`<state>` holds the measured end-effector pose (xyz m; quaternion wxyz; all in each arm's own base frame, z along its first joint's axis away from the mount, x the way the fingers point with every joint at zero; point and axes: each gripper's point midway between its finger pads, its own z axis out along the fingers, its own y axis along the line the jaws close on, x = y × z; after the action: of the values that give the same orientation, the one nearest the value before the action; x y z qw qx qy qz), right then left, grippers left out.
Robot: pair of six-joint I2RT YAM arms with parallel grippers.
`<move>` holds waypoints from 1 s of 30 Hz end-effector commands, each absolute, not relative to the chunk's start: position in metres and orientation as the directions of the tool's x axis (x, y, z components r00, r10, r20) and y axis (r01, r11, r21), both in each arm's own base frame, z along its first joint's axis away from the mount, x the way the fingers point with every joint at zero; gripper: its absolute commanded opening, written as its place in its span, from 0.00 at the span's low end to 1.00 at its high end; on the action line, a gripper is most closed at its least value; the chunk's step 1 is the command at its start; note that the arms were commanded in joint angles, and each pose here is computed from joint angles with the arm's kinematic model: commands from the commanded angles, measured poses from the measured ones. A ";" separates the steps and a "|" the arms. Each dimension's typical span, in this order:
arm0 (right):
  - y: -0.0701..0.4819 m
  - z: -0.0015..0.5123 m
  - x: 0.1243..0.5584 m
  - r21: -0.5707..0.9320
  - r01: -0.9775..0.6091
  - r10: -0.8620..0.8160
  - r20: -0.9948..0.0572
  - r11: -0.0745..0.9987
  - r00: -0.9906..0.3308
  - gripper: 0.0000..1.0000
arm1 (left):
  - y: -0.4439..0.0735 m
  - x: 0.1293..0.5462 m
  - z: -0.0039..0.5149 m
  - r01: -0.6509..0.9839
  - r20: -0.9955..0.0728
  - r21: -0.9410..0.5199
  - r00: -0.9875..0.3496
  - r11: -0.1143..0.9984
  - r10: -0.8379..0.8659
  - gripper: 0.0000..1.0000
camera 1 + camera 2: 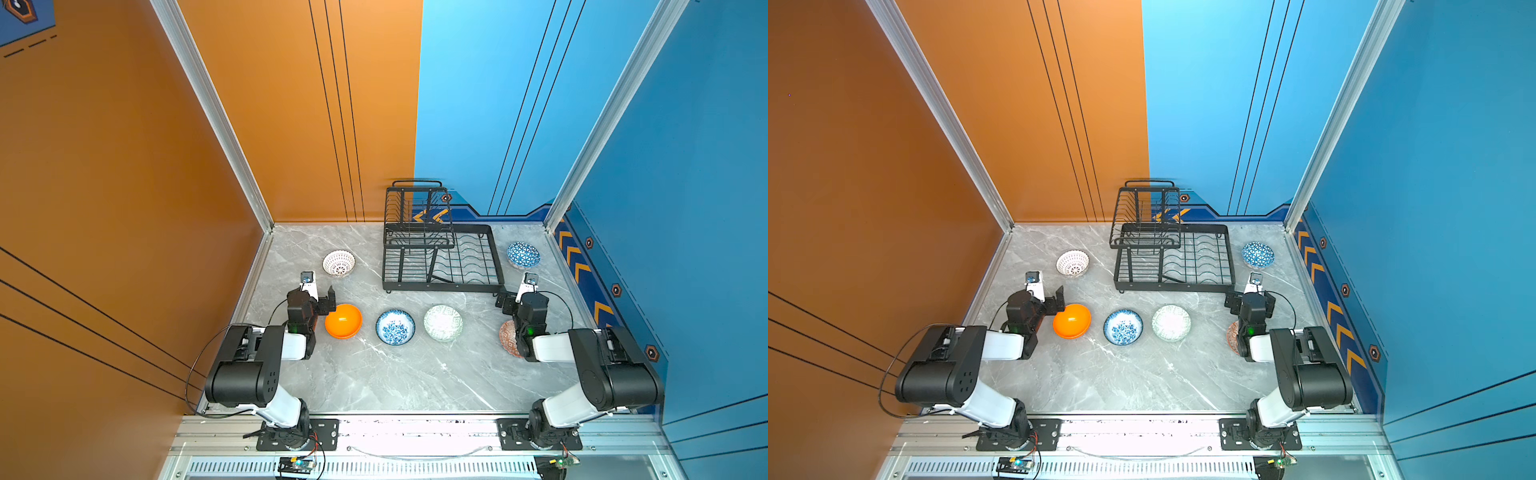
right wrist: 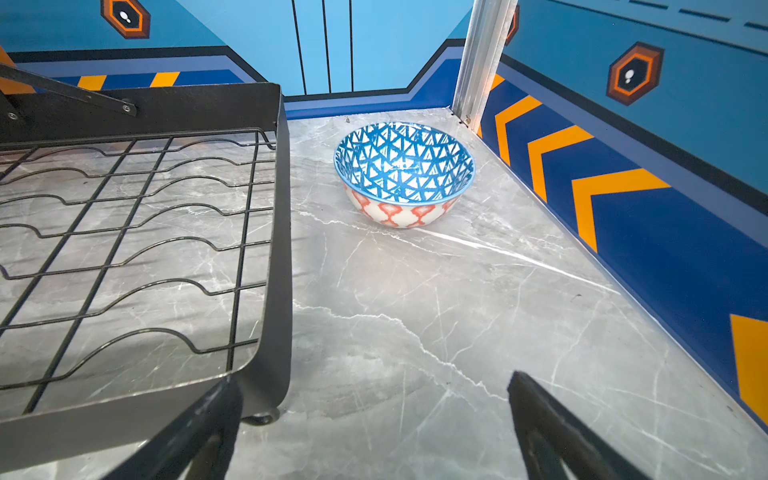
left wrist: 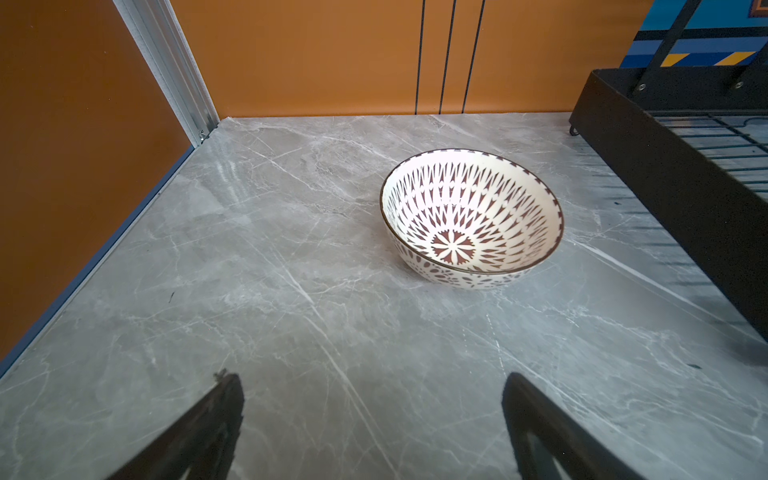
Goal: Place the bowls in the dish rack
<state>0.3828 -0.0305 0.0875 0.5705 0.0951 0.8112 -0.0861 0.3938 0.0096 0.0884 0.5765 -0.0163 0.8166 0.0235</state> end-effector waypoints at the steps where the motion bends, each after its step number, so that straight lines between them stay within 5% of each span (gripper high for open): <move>1: -0.027 0.095 0.390 -0.024 0.233 0.050 -0.950 0.972 -0.309 1.00 | 0.009 0.397 0.090 -0.042 -0.942 0.015 -0.335 0.999 0.000 0.98; 19: -0.023 0.103 0.388 -0.046 0.233 0.027 -0.954 0.972 -0.298 1.00 | 0.022 0.391 0.103 -0.139 -0.951 0.036 -0.310 0.990 -0.009 0.98; 30: -0.056 0.130 0.357 -0.101 0.465 0.072 -0.938 0.880 -0.339 1.00 | 0.033 0.374 0.130 -0.222 -0.967 0.037 -0.254 0.974 -0.021 0.98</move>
<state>0.3714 -0.0380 0.1324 0.5919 0.1273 0.7857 -0.1271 0.3841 0.0272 0.1311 0.6109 -0.0579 0.7866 0.0684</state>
